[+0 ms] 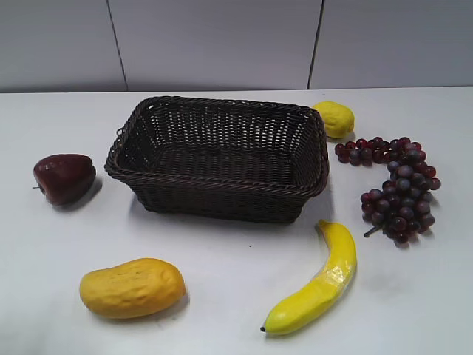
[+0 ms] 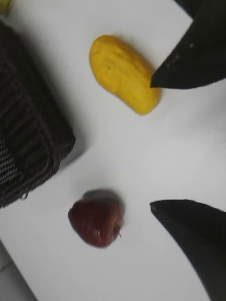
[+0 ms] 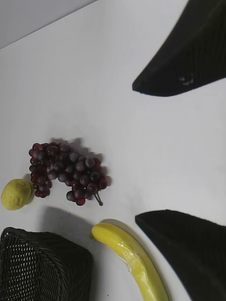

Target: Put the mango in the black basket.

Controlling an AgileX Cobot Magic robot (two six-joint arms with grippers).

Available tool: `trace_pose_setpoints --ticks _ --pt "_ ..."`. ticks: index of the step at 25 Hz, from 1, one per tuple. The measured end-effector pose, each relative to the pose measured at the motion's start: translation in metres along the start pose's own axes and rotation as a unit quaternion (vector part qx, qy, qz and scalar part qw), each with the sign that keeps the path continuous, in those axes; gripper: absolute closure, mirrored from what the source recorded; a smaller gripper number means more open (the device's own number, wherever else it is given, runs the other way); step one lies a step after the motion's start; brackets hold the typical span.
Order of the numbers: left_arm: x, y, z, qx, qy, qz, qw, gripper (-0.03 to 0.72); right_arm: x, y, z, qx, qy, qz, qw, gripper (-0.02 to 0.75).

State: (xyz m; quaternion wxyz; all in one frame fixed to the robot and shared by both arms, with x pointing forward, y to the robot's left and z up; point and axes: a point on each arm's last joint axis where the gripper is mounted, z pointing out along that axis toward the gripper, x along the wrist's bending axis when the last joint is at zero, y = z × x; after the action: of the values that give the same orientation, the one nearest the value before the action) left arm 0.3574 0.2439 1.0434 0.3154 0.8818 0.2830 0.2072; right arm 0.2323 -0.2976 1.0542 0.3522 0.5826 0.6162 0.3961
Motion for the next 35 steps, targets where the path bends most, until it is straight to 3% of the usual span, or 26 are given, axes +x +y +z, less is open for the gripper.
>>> trace_pose_setpoints --ticks 3,6,9,13,20,28,35 --pt "-0.005 0.002 0.021 0.043 -0.048 0.057 0.996 0.132 0.0 0.0 0.0 0.0 0.0 0.0 1.0 0.163" --pt "-0.012 0.004 0.043 0.075 -0.089 0.122 0.986 0.132 0.0 0.0 0.0 0.0 0.0 0.0 1.0 0.163" --pt "-0.02 0.004 0.067 0.113 -0.126 0.182 0.969 0.132 0.0 0.0 0.0 0.0 0.0 0.0 1.0 0.163" --pt "-0.022 0.009 0.1 0.165 -0.16 0.227 0.946 0.13 0.0 0.0 0.0 0.0 0.0 0.0 1.0 0.163" --pt "-0.011 0.032 0.152 0.2 -0.18 0.243 0.932 0.122 0.0 0.0 0.0 0.0 0.0 0.0 1.0 0.163" --pt "-0.011 0.029 0.2 0.26 -0.239 0.237 0.905 0.119 0.0 0.0 0.0 0.0 0.0 0.0 1.0 0.163" --pt "-0.015 0.019 0.22 0.278 -0.254 0.23 0.897 0.119 0.0 0.0 0.0 0.0 0.0 0.0 1.0 0.163"
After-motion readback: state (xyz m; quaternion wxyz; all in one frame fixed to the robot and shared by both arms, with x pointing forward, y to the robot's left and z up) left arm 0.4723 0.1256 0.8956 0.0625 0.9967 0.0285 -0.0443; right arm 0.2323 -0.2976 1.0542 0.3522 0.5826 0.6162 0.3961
